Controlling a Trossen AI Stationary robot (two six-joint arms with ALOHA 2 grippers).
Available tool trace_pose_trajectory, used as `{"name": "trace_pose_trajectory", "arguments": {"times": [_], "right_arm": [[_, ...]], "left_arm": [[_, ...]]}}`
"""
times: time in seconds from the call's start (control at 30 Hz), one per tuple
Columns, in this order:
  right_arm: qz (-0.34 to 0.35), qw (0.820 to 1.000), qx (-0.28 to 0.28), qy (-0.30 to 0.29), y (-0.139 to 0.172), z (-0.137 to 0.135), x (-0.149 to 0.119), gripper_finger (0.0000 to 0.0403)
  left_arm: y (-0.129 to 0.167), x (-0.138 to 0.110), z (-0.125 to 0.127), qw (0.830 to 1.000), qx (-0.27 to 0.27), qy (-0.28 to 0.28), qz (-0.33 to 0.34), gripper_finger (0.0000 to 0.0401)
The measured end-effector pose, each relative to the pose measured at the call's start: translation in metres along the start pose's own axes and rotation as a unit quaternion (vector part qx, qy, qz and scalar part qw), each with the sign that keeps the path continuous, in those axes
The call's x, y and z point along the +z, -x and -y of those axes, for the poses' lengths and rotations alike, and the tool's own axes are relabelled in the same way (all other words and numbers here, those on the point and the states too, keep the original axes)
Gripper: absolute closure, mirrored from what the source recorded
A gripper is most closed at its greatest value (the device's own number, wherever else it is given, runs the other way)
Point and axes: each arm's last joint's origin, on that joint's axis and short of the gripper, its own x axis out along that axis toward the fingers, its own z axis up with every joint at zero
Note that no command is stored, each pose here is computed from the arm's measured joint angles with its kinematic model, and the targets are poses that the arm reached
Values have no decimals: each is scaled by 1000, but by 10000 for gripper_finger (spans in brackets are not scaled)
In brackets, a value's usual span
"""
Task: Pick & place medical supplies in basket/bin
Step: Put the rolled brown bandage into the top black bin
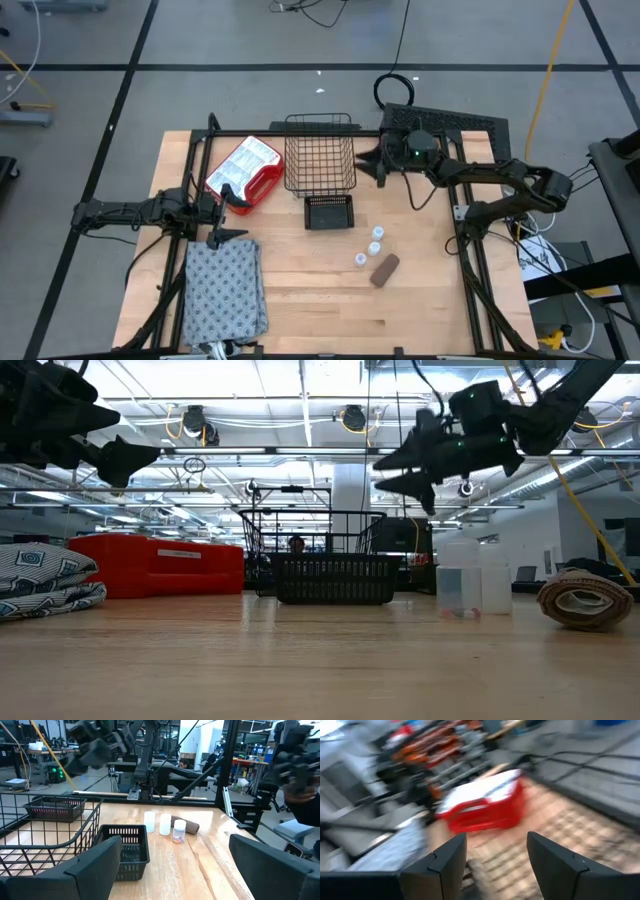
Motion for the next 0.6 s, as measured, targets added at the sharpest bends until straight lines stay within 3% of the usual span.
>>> {"name": "trace_pose_trajectory", "arguments": {"times": [0.13,0.6], "right_arm": [[-19,998,66,14,-4,-23,-4,206],[-68,980,182,33,-16,-83,-31,206]], "left_arm": [[0,0,0,1000,0,0,0,27],[0,0,0,1000,0,0,0,27]]}}
